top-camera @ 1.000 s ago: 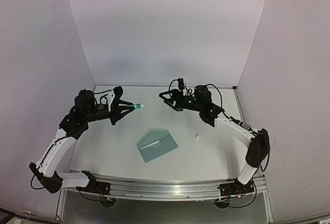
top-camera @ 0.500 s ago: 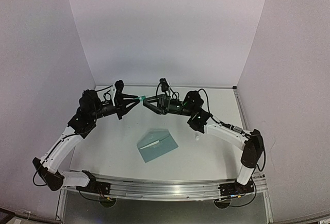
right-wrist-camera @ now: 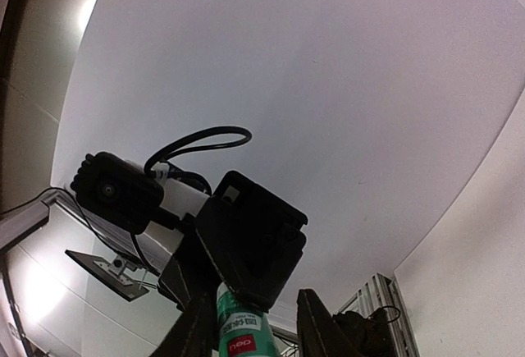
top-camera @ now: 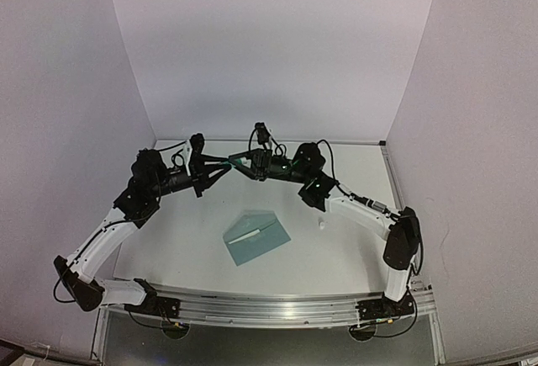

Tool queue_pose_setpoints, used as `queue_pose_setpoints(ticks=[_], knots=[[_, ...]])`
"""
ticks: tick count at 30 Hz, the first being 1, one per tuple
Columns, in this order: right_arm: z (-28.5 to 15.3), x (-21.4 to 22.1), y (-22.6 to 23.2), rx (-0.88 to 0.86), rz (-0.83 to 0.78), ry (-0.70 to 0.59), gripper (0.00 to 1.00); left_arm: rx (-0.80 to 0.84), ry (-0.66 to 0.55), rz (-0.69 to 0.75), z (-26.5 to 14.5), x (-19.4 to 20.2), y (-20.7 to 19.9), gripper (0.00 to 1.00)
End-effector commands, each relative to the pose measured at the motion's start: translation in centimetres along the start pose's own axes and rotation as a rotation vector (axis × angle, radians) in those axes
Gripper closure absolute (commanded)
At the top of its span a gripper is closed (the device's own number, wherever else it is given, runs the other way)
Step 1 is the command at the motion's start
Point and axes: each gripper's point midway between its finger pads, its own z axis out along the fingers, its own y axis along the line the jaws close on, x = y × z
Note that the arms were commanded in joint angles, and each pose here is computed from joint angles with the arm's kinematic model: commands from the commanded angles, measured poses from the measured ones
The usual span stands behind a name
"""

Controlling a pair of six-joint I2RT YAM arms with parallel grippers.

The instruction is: Place the letter into the envelope and seal it

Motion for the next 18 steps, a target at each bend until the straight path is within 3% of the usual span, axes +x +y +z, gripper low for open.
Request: queue_pose_setpoints(ticks=[1, 6, 9, 11, 13, 14, 15, 18], knots=[[0.4, -0.4, 1.8, -0.056, -0.032, 0.008, 0.8, -0.051, -0.048, 0.06, 0.2, -1.2, 0.3, 1.0], [0.4, -0.3, 1.7, -0.056, -0.026, 0.013, 0.98, -0.094, -0.036, 0.098, 0.6, -0.9, 0.7, 1.0], [0.2, -0.5, 1.7, -0.048, -0.03, -0.002, 1.0, -0.106, -0.009, 0.087, 0.9, -0.1, 0.9, 1.0], [-0.4, -0.8, 1.1, -0.016, -0.027, -0.03, 1.0, -0.106, 0.022, 0.056, 1.1, 0.8, 1.0, 0.76], [-1.8, -1.5, -1.5, 0.1, 0.009, -0.083, 1.0, -0.102, 0.07, 0.019, 1.1, 2.1, 1.0, 0.21], [-2.8, -1.7, -3.3, 0.186, 0.024, -0.11, 1.0, -0.101, 0.092, -0.003, 1.0, 2.8, 1.0, 0.07], [-4.1, -1.7, -5.6, 0.298, 0.051, -0.126, 1.0, -0.102, 0.117, -0.021, 1.0, 3.4, 1.0, 0.01], [-9.6, -0.1, -11.9, 0.701, 0.053, -0.142, 1.0, -0.114, 0.251, -0.088, 0.7, 6.5, 1.3, 0.0]])
